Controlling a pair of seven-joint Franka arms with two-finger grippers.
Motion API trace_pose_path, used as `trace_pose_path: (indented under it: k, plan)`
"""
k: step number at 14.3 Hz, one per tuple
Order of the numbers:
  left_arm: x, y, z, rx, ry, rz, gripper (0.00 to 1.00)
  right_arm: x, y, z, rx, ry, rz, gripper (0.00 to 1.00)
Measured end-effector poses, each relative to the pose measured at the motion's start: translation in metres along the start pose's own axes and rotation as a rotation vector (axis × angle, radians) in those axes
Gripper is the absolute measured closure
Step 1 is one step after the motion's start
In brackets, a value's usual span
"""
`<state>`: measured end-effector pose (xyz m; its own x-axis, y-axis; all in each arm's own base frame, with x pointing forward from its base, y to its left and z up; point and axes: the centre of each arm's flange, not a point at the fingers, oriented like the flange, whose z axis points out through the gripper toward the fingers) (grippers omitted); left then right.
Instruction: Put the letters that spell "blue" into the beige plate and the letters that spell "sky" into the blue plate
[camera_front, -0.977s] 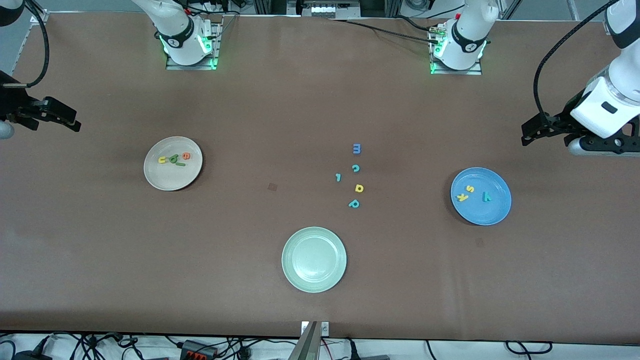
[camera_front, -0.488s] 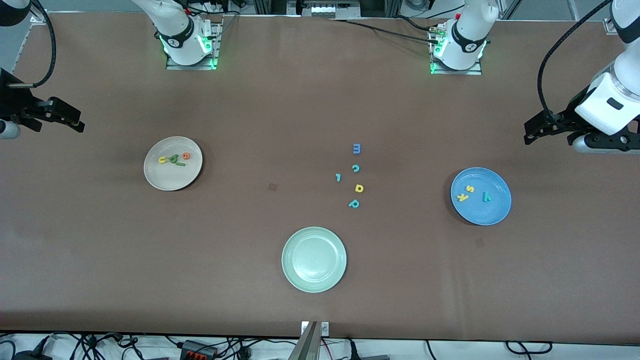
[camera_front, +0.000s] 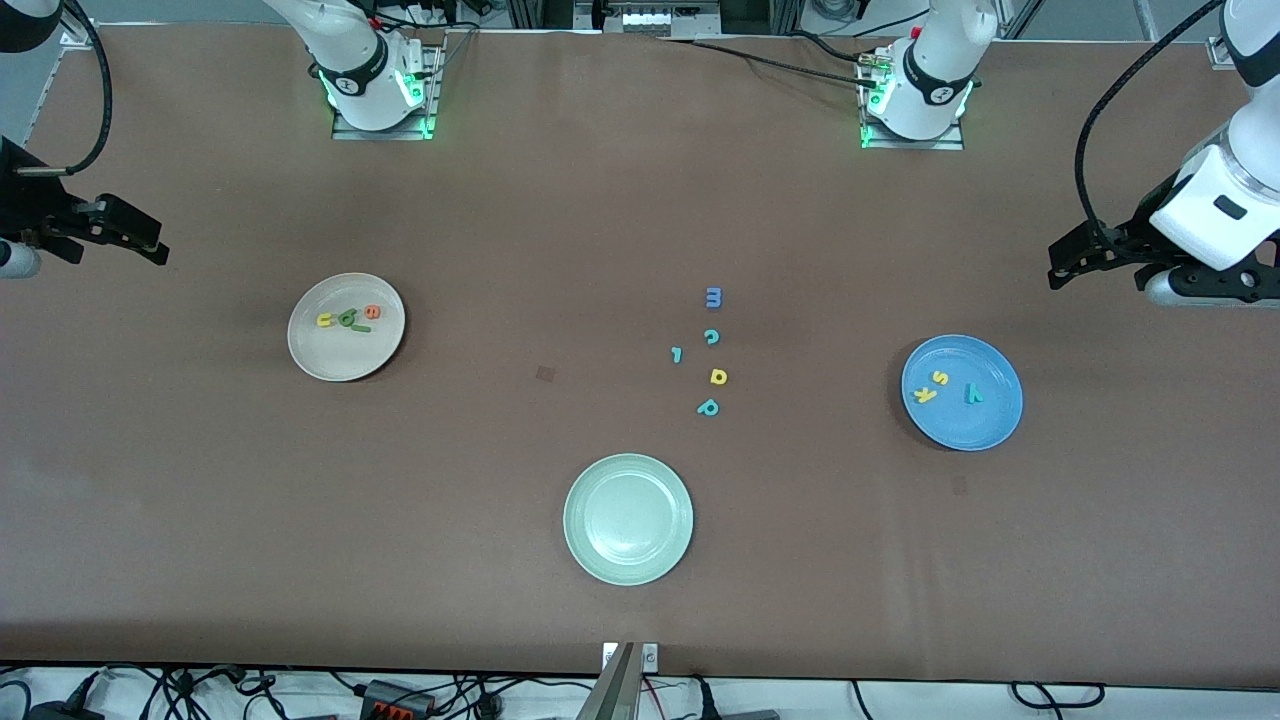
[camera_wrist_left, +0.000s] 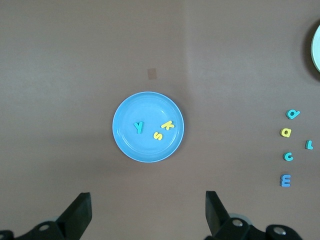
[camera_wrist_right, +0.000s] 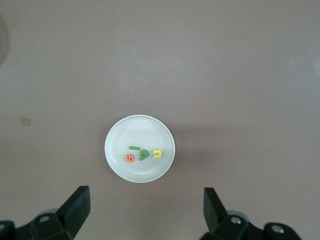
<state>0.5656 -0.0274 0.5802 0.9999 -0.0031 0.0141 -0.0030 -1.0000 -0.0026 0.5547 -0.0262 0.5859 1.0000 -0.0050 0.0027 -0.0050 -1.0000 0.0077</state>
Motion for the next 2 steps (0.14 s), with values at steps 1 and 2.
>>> trace_pose_path:
  k: [1,2]
  plan:
    - [0.0000,0.0000,0.0000,0.000,0.000,0.000,0.00,0.0000,0.0000,0.0000,0.000,0.000,0.000,0.00]
    - [0.0000,0.0000,0.0000,0.000,0.000,0.000,0.00,0.0001,-0.0001,-0.0001,0.000,0.001,0.000,0.00]
